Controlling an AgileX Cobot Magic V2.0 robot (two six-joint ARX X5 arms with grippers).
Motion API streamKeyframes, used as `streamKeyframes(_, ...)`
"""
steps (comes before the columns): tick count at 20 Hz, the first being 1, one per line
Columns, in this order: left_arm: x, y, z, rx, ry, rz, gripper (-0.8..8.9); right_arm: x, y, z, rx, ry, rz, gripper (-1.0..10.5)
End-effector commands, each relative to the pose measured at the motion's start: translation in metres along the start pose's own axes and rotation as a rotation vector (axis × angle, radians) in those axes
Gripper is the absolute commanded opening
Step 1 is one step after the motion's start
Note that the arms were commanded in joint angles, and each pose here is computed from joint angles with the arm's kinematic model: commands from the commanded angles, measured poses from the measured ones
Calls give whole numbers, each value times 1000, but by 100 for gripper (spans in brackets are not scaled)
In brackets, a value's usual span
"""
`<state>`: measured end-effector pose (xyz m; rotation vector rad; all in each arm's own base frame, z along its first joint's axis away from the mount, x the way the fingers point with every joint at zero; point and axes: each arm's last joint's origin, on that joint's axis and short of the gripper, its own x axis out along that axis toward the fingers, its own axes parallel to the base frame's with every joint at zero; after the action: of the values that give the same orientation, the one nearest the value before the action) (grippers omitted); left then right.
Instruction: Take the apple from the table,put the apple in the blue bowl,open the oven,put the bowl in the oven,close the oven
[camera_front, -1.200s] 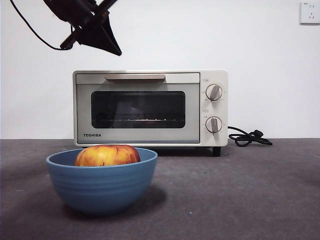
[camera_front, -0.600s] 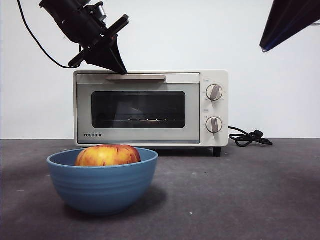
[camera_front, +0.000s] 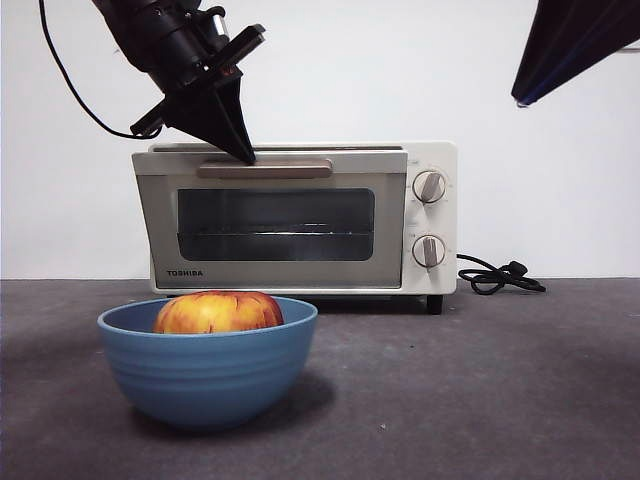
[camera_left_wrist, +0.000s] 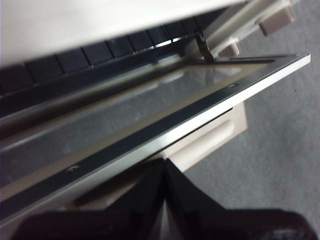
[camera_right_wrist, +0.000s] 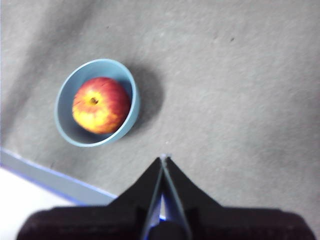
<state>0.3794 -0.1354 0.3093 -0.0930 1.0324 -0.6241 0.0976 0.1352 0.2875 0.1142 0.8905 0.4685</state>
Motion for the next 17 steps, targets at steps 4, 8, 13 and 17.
streamKeyframes(4,30,11,-39,8,57,76,-5,2,-1,-1,-9,-3,-12,-8)
streamKeyframes(8,27,11,-73,4,-30,69,-6,2,-1,-1,-12,-5,-15,-8)
streamKeyframes(13,32,16,-97,-4,-21,71,-6,2,-1,-1,-11,-4,-15,-8)
streamKeyframes(17,42,17,-112,-12,20,66,-6,2,-1,-1,-12,-4,-15,-8)
